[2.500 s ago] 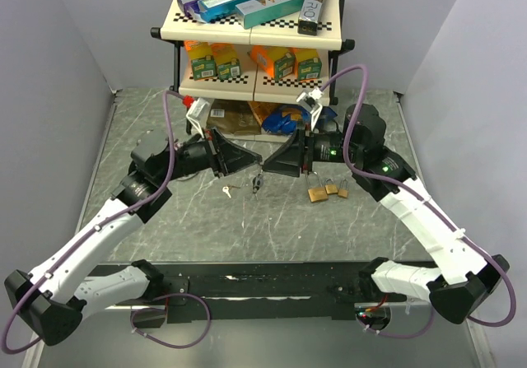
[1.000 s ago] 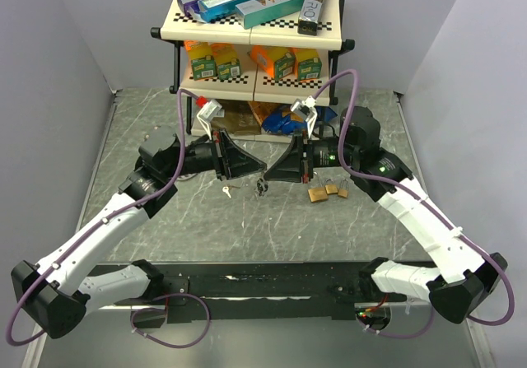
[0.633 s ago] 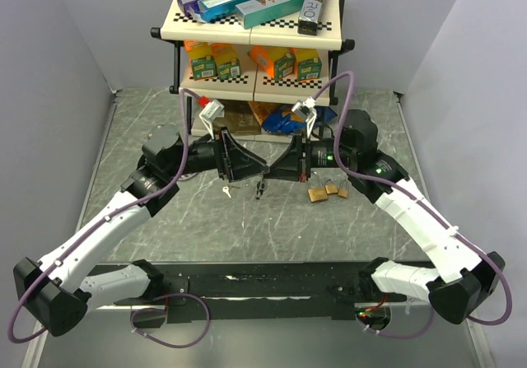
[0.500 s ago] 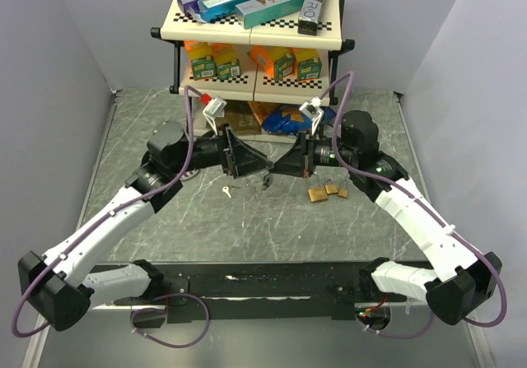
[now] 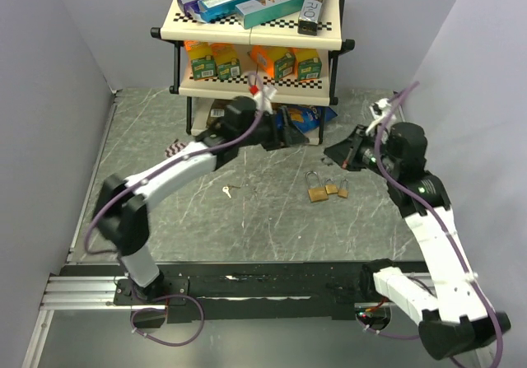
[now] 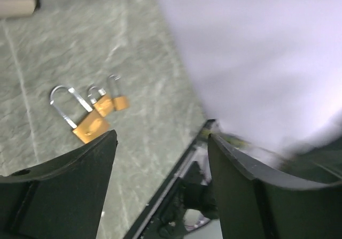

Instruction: Unlock with the key

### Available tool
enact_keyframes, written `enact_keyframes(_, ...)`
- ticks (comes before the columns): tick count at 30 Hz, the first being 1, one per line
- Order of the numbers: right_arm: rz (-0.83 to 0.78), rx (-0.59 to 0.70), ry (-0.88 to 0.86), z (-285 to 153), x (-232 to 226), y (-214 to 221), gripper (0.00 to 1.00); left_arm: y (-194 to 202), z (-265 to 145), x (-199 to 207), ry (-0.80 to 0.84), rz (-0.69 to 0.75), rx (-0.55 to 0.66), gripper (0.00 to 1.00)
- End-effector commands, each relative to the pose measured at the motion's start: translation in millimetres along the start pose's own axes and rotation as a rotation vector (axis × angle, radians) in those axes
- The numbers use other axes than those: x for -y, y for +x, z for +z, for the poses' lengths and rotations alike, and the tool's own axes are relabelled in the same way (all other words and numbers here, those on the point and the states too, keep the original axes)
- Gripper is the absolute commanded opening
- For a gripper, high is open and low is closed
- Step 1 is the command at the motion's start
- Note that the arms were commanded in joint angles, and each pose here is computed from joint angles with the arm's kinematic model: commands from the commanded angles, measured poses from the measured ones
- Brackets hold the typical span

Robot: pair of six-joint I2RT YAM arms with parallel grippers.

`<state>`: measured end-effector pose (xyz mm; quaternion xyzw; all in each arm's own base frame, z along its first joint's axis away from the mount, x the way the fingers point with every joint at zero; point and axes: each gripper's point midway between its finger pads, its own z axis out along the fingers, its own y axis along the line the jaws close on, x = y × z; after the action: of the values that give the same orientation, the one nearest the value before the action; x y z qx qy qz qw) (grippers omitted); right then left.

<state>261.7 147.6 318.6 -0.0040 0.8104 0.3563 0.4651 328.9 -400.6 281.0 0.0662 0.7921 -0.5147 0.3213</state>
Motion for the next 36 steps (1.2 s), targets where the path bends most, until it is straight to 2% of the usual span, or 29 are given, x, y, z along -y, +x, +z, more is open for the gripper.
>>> enact_keyframes(1,-0.035,0.143,0.136,-35,8,-24,0.00,23,43,-22,-0.150,0.005,-0.074,0.73)
enact_keyframes(2,-0.033,0.164,0.154,-39,9,-28,0.00,37,60,-39,-0.184,-0.008,-0.114,0.72)
enact_keyframes(4,-0.041,0.201,0.162,-48,7,-32,0.00,44,78,-32,-0.179,-0.004,-0.143,0.70)
enact_keyframes(5,-0.041,0.211,0.162,-51,6,-32,0.00,60,93,-49,-0.210,-0.012,-0.180,0.69)
enact_keyframes(7,-0.045,0.240,0.175,-59,6,-36,0.00,67,108,-40,-0.203,0.004,-0.202,0.67)
enact_keyframes(8,-0.045,0.250,0.180,-61,6,-37,0.00,82,121,-56,-0.233,0.012,-0.230,0.66)
enact_keyframes(10,-0.047,0.268,0.178,-65,4,-38,0.00,88,134,-44,-0.221,0.037,-0.241,0.66)
enact_keyframes(11,-0.045,0.269,0.177,-66,4,-38,0.00,101,145,-56,-0.242,0.051,-0.262,0.65)
enact_keyframes(13,-0.046,0.274,0.174,-69,2,-38,0.00,107,157,-45,-0.218,0.081,-0.260,0.65)
enact_keyframes(17,-0.043,0.264,0.162,-68,1,-36,0.00,129,184,-55,-0.202,0.128,-0.259,0.62)
enact_keyframes(27,-0.017,0.205,0.097,-57,-5,-23,0.00,148,230,-68,-0.225,0.261,-0.148,0.56)
enact_keyframes(36,-0.020,0.180,0.082,-51,-4,-17,0.00,179,232,-101,-0.305,0.397,-0.211,0.55)
